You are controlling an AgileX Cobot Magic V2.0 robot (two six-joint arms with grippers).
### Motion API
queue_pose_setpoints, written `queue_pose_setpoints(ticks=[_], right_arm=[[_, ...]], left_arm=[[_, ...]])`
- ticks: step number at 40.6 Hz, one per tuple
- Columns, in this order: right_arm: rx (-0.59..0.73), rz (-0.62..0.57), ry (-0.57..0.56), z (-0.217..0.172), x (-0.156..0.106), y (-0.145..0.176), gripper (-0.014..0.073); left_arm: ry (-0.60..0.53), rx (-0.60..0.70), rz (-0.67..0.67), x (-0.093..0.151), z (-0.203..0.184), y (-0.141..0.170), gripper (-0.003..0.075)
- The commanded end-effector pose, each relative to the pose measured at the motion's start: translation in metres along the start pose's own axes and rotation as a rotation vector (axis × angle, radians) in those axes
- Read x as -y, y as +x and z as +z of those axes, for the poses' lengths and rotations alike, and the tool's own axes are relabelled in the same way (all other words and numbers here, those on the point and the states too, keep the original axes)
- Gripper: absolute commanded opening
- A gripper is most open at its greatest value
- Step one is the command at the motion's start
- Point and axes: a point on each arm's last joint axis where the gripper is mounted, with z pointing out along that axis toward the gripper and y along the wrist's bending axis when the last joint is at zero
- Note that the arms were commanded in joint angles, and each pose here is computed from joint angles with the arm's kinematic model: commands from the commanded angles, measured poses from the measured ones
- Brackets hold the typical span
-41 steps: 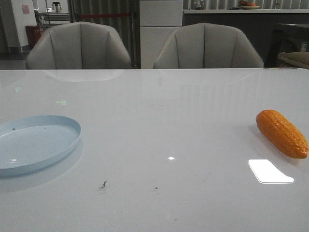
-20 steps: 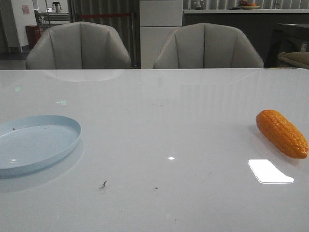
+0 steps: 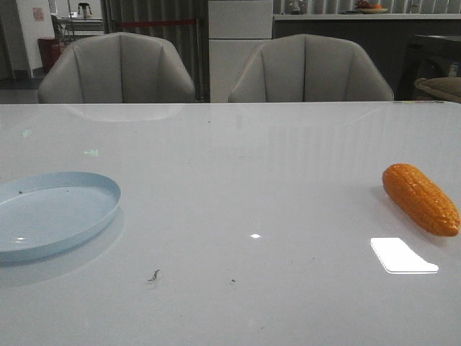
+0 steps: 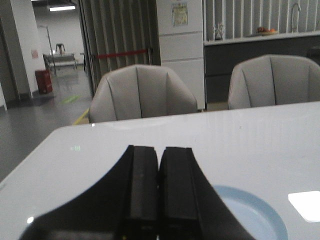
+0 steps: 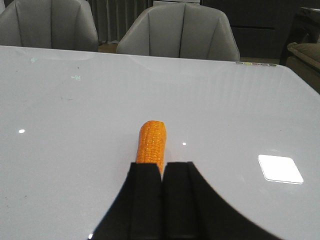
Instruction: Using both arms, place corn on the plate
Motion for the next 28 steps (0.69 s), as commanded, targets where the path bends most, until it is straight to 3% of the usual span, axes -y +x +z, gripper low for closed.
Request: queue_pose_setpoints(ticks=[1,7,12,20,28], right_arm=[[0.131,-0.011,0.002,-0.003,0.0,-0.015,0.0027],[0.159,-0.011,0.003,-0.004,0.0,-0.018,0.0027],[0.343,0.052,0.003,-0.009,0.001,-0.038,0.0027],[0.538,0.105,-0.026,-0.041,-0.002,-0.122,0.0029],[0.552,0.102,-0.033,-0.039,-0.005,-0.195,0.0029]], left_arm=[[-0.002,0.196,-0.026,0.0,-0.003,-0.017,0.009],[-0.007,0.309,-0.052,-0.002,-0.006,-0.031,0.009],[-0.015,0.406,-0.089,-0.004,-0.011,-0.061,0.009],[-0.015,0.562,-0.072,-0.007,-0.029,-0.129,0.009],[-0.016,0.535,-0.022,-0.009,-0.013,-0.183,0.009]])
